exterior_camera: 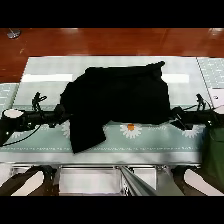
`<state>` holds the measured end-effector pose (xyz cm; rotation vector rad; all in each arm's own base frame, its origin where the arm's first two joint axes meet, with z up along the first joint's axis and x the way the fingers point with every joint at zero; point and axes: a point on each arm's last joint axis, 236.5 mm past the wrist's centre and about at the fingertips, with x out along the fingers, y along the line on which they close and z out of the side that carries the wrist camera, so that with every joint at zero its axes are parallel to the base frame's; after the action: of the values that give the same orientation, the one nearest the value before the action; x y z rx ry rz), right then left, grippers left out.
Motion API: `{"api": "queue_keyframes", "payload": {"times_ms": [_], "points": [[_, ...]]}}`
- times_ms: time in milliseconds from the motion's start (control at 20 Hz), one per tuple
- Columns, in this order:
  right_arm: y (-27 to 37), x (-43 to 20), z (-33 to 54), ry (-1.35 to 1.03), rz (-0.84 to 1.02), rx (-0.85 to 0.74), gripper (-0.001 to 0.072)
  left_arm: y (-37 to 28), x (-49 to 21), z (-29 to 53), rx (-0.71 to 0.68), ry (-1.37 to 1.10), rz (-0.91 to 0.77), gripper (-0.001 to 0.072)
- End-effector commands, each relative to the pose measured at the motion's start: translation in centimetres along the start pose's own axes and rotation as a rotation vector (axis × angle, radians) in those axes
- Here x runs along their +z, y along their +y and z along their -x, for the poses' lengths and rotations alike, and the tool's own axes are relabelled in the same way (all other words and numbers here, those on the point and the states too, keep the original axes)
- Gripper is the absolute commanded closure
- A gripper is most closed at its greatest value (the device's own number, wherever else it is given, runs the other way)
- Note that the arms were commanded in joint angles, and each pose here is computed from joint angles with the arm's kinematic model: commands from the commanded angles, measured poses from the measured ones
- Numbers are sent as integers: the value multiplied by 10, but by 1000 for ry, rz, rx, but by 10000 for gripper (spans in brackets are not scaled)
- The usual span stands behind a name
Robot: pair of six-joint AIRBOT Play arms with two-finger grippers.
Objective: Fold the shirts.
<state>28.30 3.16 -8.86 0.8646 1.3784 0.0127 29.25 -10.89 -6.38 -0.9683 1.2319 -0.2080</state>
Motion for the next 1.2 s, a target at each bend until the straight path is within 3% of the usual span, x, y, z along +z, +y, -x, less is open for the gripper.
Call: {"api": "queue_keyframes", "payload": {"times_ms": [0,100,200,300,400,550,700,850,950,1150], "points": [[14,5,-22,66,-10,-19,98,-2,1,0,-6,-3,-8,681],[27,13,-28,74,18,-20,130,-2,0,0,-7,-2,-8,681],[42,24,-33,76,63,-18,453,-4,2,0,-14,-7,-35,681],[57,33,-33,109,107,-4,682,-13,8,2,-42,-26,-33,681],[83,52,-14,100,179,25,684,-40,24,11,-104,-64,-57,681],[162,108,71,-125,352,98,685,-138,80,70,-256,-248,-235,682],[269,145,223,-502,553,190,685,-271,128,191,-400,-556,-511,682],[343,103,362,-789,769,260,685,-380,106,320,-478,-846,-859,682],[349,62,413,-917,834,251,685,-414,76,390,-439,-1012,-992,682],[333,-15,475,-1108,905,191,684,-401,29,491,-132,-1337,-1058,682]]}}
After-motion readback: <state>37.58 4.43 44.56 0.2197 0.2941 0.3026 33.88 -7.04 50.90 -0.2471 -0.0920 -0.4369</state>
